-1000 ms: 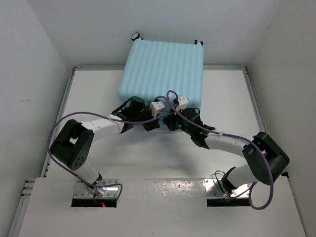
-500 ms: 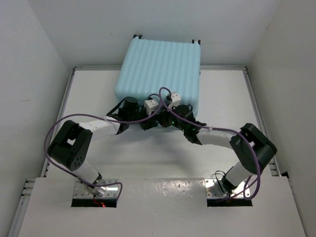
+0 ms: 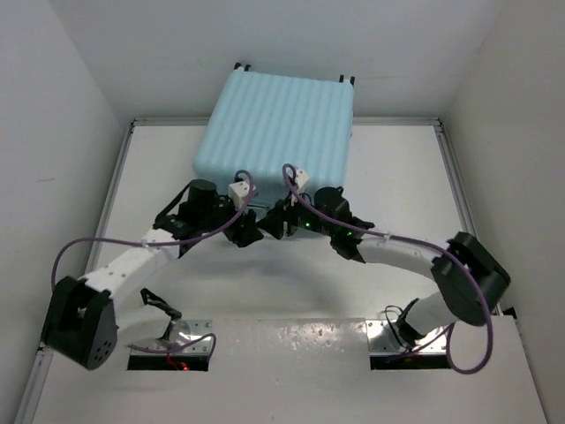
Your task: Pack the luggage
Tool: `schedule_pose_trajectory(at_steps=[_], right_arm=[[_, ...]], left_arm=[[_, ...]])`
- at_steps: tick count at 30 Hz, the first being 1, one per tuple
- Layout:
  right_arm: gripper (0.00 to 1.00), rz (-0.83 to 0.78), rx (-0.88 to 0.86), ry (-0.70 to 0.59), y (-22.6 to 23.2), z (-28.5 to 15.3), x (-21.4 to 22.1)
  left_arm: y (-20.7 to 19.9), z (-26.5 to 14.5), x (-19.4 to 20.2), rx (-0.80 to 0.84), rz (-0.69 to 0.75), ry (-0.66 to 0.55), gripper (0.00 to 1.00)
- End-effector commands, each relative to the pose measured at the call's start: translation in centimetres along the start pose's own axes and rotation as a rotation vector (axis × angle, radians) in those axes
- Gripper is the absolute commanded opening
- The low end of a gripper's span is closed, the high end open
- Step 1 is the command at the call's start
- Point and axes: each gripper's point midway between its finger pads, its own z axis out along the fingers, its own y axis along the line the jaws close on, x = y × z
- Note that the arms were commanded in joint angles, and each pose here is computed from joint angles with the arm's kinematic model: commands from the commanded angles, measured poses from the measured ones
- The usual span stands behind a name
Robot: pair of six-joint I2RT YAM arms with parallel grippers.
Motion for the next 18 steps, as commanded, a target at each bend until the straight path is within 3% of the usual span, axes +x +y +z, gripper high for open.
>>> schedule_pose_trajectory(at_steps=[1, 3, 5, 7, 10, 11, 13, 14, 17, 18], right_arm=[[0.53, -0.162, -0.248, -0.123, 6.7, -3.1, -6.5], [0.58, -0.171, -0.221, -0.101, 6.4, -4.9, -6.9], [0.63, -0.195, -0.17, -0.129, 5.8, -7.0, -8.9], [0.67, -0.173, -0.028, -0.158, 3.4, -8.6, -10.8], [0.67, -0.124, 0.197, -0.165, -1.7, -11.2, -12.6], [0.65, -0.077, 0.325, -0.158, -5.1, -13.0, -12.9], [0.63, -0.014, 0.431, -0.172, -7.7, -14.3, -13.3], [0.59, 0.076, 0.552, -0.152, -11.1, -16.0, -12.8], [0.43, 0.212, 0.725, -0.093, -15.9, -18.1, -12.8], [0.25, 0.267, 0.795, -0.076, -17.5, -19.6, -12.4]], left_arm=[[1.0, -3.8, -0.6, -0.119, 0.079, 0.017, 0.67], [1.7, -5.8, -0.6, -0.193, 0.1, 0.026, 0.67], [1.7, -8.4, -2.8, -0.267, 0.122, -0.039, 0.67], [3.2, -10.8, -4.7, -0.41, 0.057, -0.098, 0.69], [5.9, -14.3, -8.0, -0.611, -0.062, -0.183, 0.68], [6.8, -15.1, -8.5, -0.66, -0.092, -0.193, 0.64], [10.3, -17.2, -10.1, -0.809, -0.163, -0.241, 0.56], [11.3, -18.8, -12.8, -0.859, -0.16, -0.318, 0.5], [17.2, -21.7, -14.7, -1.015, -0.252, -0.367, 0.44], [19.0, -22.1, -14.6, -1.043, -0.29, -0.361, 0.45]])
